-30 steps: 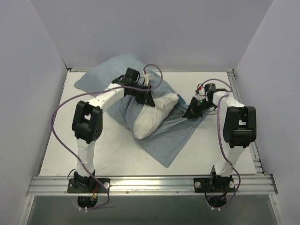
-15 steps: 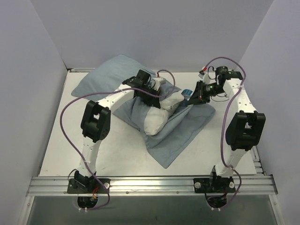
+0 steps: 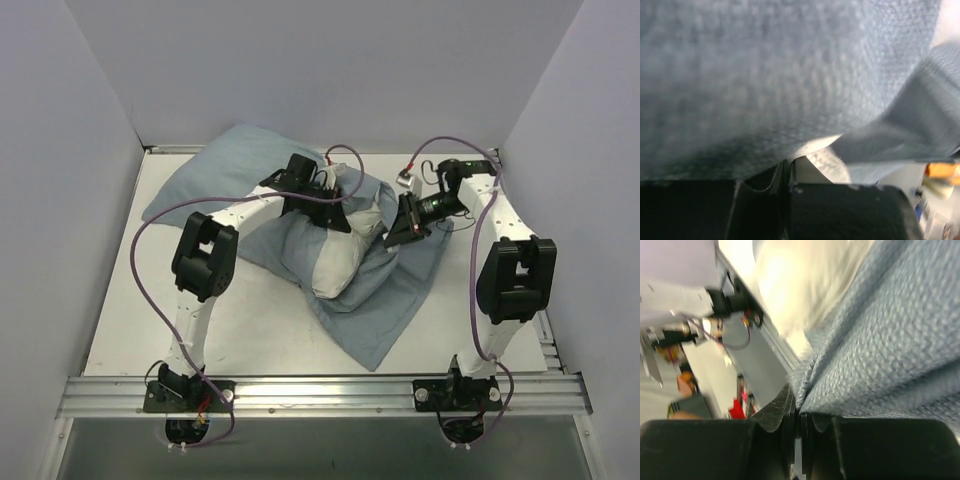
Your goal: Put the pillow into the pillowcase
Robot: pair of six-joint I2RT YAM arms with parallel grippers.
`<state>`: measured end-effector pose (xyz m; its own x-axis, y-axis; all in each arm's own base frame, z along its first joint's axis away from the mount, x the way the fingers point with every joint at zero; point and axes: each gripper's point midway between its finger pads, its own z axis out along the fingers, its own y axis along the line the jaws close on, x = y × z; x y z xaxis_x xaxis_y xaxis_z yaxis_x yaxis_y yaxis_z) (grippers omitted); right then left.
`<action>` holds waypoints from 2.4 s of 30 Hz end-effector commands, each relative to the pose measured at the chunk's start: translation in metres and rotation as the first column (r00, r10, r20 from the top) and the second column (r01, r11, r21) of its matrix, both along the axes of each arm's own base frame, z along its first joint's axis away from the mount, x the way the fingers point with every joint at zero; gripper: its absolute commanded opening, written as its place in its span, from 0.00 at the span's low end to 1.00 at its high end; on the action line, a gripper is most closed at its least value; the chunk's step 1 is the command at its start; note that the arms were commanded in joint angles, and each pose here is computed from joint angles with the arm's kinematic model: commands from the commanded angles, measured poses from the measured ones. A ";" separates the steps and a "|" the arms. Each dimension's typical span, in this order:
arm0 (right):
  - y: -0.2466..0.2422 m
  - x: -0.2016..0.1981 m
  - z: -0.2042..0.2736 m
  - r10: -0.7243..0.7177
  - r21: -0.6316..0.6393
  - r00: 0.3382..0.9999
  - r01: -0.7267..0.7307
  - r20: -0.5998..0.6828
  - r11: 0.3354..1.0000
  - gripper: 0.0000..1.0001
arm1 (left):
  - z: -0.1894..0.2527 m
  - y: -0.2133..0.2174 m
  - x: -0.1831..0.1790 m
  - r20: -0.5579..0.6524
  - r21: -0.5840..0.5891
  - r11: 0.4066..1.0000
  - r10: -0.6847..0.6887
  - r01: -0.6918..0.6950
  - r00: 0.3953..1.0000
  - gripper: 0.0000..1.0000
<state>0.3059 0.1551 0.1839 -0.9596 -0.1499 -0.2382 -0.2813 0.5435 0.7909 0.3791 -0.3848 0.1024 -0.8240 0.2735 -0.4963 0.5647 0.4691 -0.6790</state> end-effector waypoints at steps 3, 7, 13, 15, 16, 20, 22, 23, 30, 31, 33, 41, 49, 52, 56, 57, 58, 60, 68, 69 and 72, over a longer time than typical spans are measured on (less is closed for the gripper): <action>0.014 -0.069 -0.004 0.259 0.001 0.963 -0.260 -0.068 0.966 0.00 | 0.071 -0.007 0.079 0.042 -0.224 0.943 0.260 -0.245 0.965 0.00; 0.010 -0.041 -0.009 0.211 -0.001 0.974 -0.212 -0.085 0.977 0.00 | 0.067 -0.019 0.052 0.099 -0.149 0.972 0.200 -0.184 0.975 0.00; -0.041 0.044 0.020 -0.082 0.045 0.996 0.084 -0.045 0.995 0.00 | 0.002 0.020 -0.022 0.042 0.051 0.992 0.111 -0.113 0.993 0.00; -0.055 0.062 0.036 -0.121 0.056 0.992 0.118 0.043 0.991 0.00 | -0.025 0.033 -0.047 -0.007 0.110 0.989 0.103 -0.101 0.995 0.00; -0.055 0.065 0.041 -0.122 0.071 0.990 0.117 0.067 0.991 0.00 | -0.030 0.034 -0.052 -0.017 0.113 0.988 0.105 -0.102 0.994 0.00; -0.033 0.043 0.051 -0.043 0.176 0.997 0.030 0.070 0.984 0.00 | -0.024 0.009 -0.048 -0.038 0.049 0.990 0.137 -0.135 0.990 0.00; -0.014 0.010 0.040 0.092 0.117 0.995 -0.095 0.025 0.989 0.00 | 0.015 -0.018 -0.013 0.075 -0.040 0.987 0.157 -0.154 0.985 0.00; -0.006 0.000 0.035 0.157 0.104 0.986 -0.161 0.048 0.981 0.00 | 0.012 -0.030 0.003 0.087 -0.046 0.985 0.170 -0.166 0.982 0.00; 0.016 -0.025 0.024 0.276 0.046 0.958 -0.280 0.073 0.959 0.00 | 0.104 -0.049 0.093 0.183 -0.273 0.912 0.361 -0.305 0.914 0.32; 0.013 -0.021 0.022 0.267 0.036 0.961 -0.270 0.073 0.962 0.00 | 0.104 -0.043 0.090 0.184 -0.308 0.902 0.367 -0.301 0.912 0.37; -0.001 -0.004 0.009 0.217 0.009 0.974 -0.218 0.060 0.976 0.00 | 0.143 -0.029 0.068 0.235 -0.371 0.902 0.321 -0.220 0.918 0.48; -0.017 0.049 -0.007 0.074 0.009 0.997 -0.074 -0.011 0.997 0.00 | 0.138 0.010 -0.051 0.503 -0.146 0.978 -0.057 0.150 0.863 0.70; -0.014 0.025 -0.014 0.072 0.049 0.994 -0.068 -0.083 0.997 0.00 | 0.083 -0.001 -0.119 0.716 0.301 0.860 -0.490 0.413 0.497 0.84; -0.014 0.018 -0.015 0.073 0.046 0.993 -0.069 -0.091 0.997 0.00 | 0.051 -0.006 -0.127 0.703 0.481 0.771 -0.624 0.417 0.342 0.93; -0.017 0.012 -0.016 0.078 0.021 0.993 -0.077 -0.088 0.997 0.00 | 0.006 0.001 -0.105 0.630 0.627 0.698 -0.715 0.345 0.302 0.93; -0.018 0.010 -0.018 0.081 0.014 0.992 -0.080 -0.092 0.997 0.00 | 0.001 0.002 -0.099 0.620 0.649 0.686 -0.727 0.329 0.295 0.88; -0.019 0.008 -0.020 0.082 0.010 0.992 -0.081 -0.097 0.997 0.00 | -0.006 -0.001 -0.092 0.612 0.661 0.682 -0.731 0.312 0.301 0.82; -0.019 0.005 -0.022 0.085 0.004 0.990 -0.085 -0.111 0.996 0.00 | -0.008 0.001 -0.077 0.603 0.682 0.686 -0.724 0.255 0.335 0.45; 0.005 -0.022 0.019 0.140 0.232 0.980 -0.105 -0.141 0.967 0.00 | 0.106 -0.025 0.006 0.709 0.141 0.989 -0.079 -0.032 0.700 0.00; 0.008 -0.020 0.033 0.127 0.293 0.985 -0.088 -0.118 0.952 0.00 | 0.109 -0.025 0.016 0.694 0.074 0.991 0.031 -0.113 0.720 0.00; 0.018 -0.006 0.075 0.063 0.450 0.993 -0.010 -0.104 0.893 0.00 | 0.109 -0.031 0.028 0.651 0.002 0.976 0.162 -0.216 0.742 0.00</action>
<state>0.3238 0.1586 0.1689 -0.9441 -0.2022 -0.2603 -0.3147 0.3173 0.8946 0.3628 -0.4006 0.1496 -0.3028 0.5149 -0.8020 0.8793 0.4756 -0.0267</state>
